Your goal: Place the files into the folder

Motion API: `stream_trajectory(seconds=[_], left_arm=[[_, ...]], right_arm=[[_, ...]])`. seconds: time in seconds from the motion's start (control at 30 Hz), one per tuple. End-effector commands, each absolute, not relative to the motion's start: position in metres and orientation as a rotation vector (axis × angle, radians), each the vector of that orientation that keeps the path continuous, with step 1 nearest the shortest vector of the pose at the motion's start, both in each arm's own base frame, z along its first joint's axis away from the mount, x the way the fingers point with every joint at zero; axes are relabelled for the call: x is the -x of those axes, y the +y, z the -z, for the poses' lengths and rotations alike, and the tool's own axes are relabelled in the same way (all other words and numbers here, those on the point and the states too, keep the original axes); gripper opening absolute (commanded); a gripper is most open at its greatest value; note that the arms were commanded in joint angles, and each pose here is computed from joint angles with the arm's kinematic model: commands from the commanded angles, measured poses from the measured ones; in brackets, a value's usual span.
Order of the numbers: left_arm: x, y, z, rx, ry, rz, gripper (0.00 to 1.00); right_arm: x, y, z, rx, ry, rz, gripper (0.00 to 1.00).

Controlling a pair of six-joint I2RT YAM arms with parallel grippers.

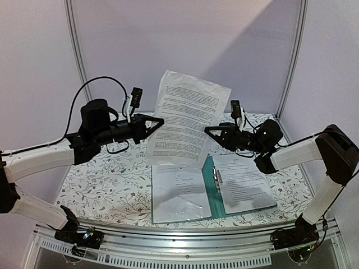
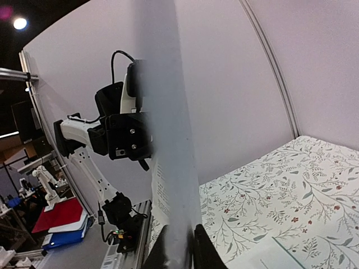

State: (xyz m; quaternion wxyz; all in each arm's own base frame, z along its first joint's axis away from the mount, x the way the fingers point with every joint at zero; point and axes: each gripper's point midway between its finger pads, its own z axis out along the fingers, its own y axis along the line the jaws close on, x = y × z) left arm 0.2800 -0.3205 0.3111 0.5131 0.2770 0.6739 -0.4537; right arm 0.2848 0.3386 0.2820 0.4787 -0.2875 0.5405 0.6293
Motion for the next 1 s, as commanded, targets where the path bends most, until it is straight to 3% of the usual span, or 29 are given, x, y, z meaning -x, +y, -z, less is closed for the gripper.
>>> stream_trajectory(seconds=[0.0,0.17,0.5,0.53,0.7,0.73,0.8,0.97], left_arm=[[-0.287,-0.316,-0.317,-0.595,1.597,1.171,0.00],[-0.288,-0.315,-0.316,-0.565,1.597,1.218,0.00],[-0.290,-0.324,-0.298,-0.573,1.659,1.268,0.00],[-0.292,-0.325,-0.295,-0.576,1.680,1.259,0.05],[-0.312,-0.320,-0.276,-0.582,1.831,1.076,0.50],[-0.317,-0.317,-0.269,-0.578,1.866,1.022,0.55],[-0.330,-0.311,-0.262,-0.571,1.921,0.918,0.60],[-0.358,-0.297,-0.227,-0.463,2.068,0.725,0.60]], right_arm=[[-0.285,0.338,-0.280,0.683,1.327,-1.558,0.09],[-0.291,0.339,-0.271,0.652,1.383,-1.554,0.00],[-0.302,0.340,-0.258,0.633,1.524,-1.467,0.00],[-0.306,0.341,-0.257,0.640,1.560,-1.449,0.00],[-0.320,0.345,-0.234,0.658,1.889,-1.338,0.00],[-0.321,0.343,-0.231,0.663,1.929,-1.316,0.00],[-0.320,0.335,-0.233,0.671,1.972,-1.276,0.00],[-0.321,0.299,-0.225,0.562,2.209,-1.230,0.00]])
